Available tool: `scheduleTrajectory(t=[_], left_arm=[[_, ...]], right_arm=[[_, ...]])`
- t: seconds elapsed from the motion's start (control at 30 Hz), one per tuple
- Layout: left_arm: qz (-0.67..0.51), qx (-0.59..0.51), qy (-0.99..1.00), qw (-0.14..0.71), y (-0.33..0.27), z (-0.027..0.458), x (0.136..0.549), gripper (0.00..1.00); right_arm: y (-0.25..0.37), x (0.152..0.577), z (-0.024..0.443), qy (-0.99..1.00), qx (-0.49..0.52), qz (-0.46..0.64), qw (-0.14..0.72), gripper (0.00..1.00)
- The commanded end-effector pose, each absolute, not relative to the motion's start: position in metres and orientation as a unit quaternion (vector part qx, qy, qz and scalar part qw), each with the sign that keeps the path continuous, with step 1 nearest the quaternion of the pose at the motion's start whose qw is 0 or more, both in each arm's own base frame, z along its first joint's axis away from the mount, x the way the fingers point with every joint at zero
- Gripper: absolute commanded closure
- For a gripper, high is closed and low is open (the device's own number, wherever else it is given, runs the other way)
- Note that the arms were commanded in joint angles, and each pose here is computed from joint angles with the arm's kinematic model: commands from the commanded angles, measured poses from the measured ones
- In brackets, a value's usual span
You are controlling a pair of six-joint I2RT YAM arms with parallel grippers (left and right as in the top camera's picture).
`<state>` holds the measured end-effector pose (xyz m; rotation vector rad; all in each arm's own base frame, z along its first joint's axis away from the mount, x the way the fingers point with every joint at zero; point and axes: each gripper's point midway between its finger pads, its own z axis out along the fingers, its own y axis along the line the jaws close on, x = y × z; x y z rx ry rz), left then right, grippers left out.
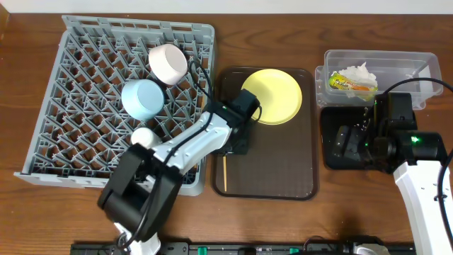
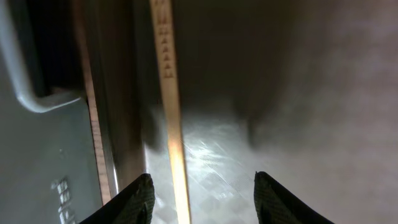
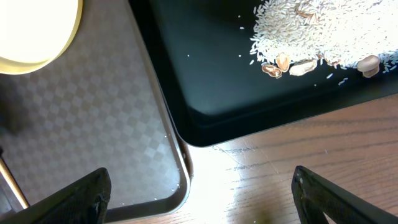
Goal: Sort waste into correct bins and load items into the dishwasher
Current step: 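Return the left gripper to the tray and grasp the second chopstick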
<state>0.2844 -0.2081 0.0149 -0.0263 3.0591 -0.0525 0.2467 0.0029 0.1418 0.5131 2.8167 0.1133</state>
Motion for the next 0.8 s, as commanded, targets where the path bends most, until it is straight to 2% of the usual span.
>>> scheduleTrajectory(t=[0.0,0.17,0.27,0.4,0.43,0.5,0.77], left_arm=[[0.014,-0.029,0.999,0.036,-0.197,0.001,0.283,0.47],[0.025,-0.028,0.999,0.019,-0.195,-0.012,0.279,0.49],[0.028,-0.028,0.999,0.016,-0.194,-0.015,0.278,0.66],[0.028,-0.028,0.999,0.015,-0.194,-0.015,0.278,0.81],[0.028,-0.028,0.999,0.014,-0.194,-0.015,0.277,0.88],[0.03,-0.027,0.999,0.013,-0.193,-0.014,0.277,0.94],[0.014,0.025,0.999,0.036,-0.198,0.021,0.284,0.94]], right_arm=[[0.002,0.25,0.15,0.971,0.178,0.043,0.151,0.09],[0.002,0.25,0.15,0.971,0.178,0.043,0.151,0.09],[0.002,0.25,0.15,0.972,0.178,0.043,0.151,0.09],[0.002,0.249,0.15,0.972,0.178,0.043,0.149,0.09],[0.002,0.249,0.15,0.972,0.178,0.043,0.149,0.09],[0.002,0.249,0.15,0.972,0.178,0.043,0.149,0.09],[0.002,0.249,0.15,0.972,0.178,0.042,0.148,0.09]])
